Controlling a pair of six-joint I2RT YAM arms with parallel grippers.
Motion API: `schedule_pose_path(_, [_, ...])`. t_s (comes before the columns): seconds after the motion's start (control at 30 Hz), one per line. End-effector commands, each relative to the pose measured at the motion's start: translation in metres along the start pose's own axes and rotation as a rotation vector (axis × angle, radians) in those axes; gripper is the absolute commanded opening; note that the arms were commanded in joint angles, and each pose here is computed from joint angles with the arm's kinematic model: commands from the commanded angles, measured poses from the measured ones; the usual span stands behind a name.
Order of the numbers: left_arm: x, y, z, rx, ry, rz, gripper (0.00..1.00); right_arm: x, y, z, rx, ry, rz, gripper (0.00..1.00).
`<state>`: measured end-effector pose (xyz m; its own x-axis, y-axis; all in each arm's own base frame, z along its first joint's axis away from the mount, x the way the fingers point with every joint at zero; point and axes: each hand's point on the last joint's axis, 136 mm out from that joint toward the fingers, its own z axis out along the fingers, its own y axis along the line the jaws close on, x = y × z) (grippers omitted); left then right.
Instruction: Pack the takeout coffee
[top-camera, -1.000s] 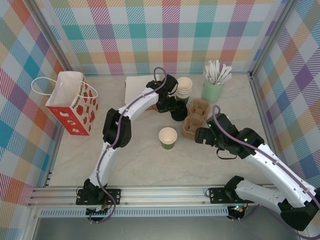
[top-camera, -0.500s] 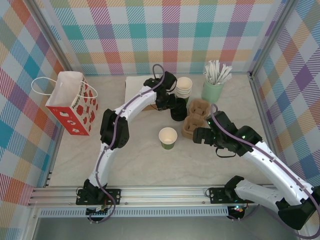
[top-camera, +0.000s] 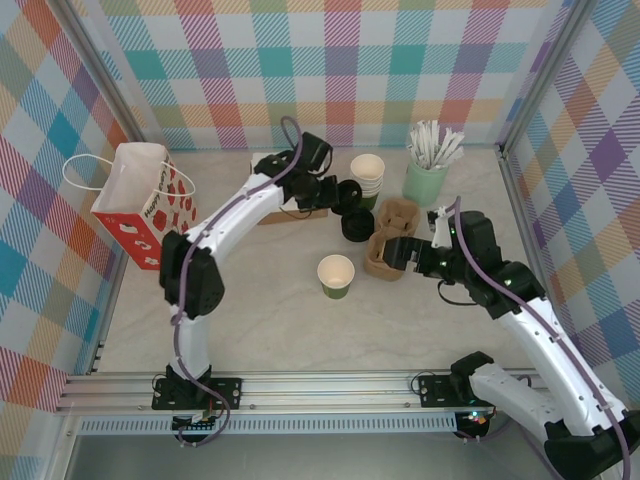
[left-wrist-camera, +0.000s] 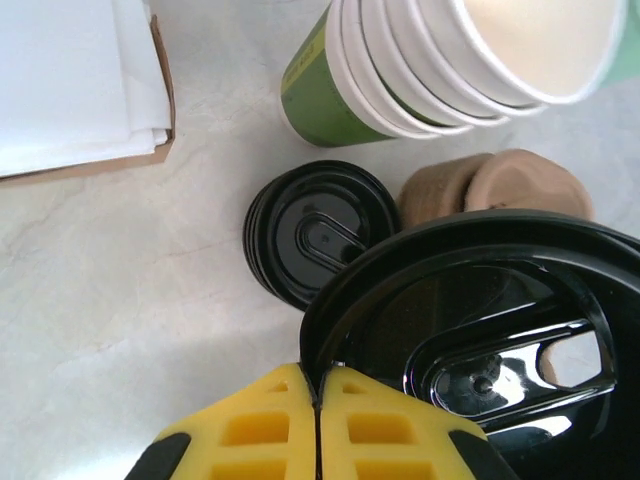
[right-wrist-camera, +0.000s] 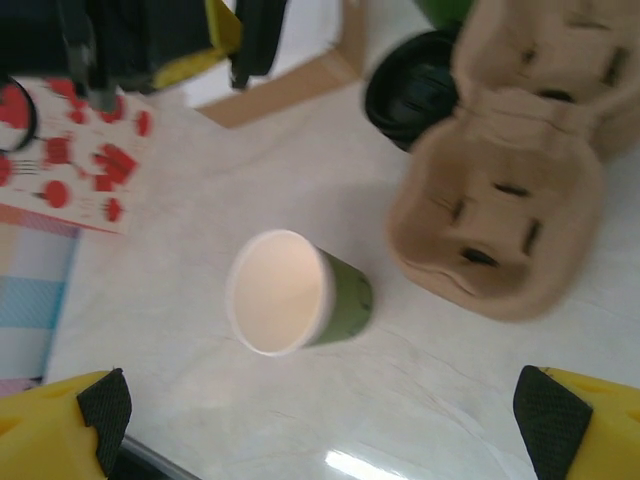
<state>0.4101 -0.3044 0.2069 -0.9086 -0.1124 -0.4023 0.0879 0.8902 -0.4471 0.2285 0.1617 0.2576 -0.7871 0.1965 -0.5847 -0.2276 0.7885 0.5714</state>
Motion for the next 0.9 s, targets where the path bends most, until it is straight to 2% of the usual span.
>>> schedule_pose_path(0.0, [-0.009, -0.019, -0.042, 0.127, -0.104, 0.019, 0.07, -0.024, 0.049, 0.002, -0.248, -0.060, -0.080, 1.00])
schedule_pose_path(0.1, [0.005, -0.020, -0.057, 0.180, -0.104, -0.004, 0.07, -0.035, 0.064, 0.011, -0.319, -0.057, -0.078, 1.00])
schedule_pose_path(0.3, [0.027, -0.015, -0.079, 0.223, -0.112, -0.036, 0.06, -0.053, 0.075, 0.035, -0.357, -0.028, -0.050, 0.99])
schedule_pose_path(0.4, [0.032, -0.013, -0.085, 0.225, -0.118, -0.038, 0.06, -0.060, 0.088, 0.042, -0.423, -0.007, -0.042, 0.98])
schedule_pose_path(0.77, [0.036, -0.017, -0.090, 0.251, -0.125, -0.030, 0.06, -0.071, 0.101, 0.068, -0.466, 0.060, -0.008, 0.94])
schedule_pose_path(0.87, [0.037, -0.017, -0.087, 0.252, -0.118, -0.029, 0.06, -0.071, 0.100, 0.079, -0.455, 0.087, 0.005, 0.90])
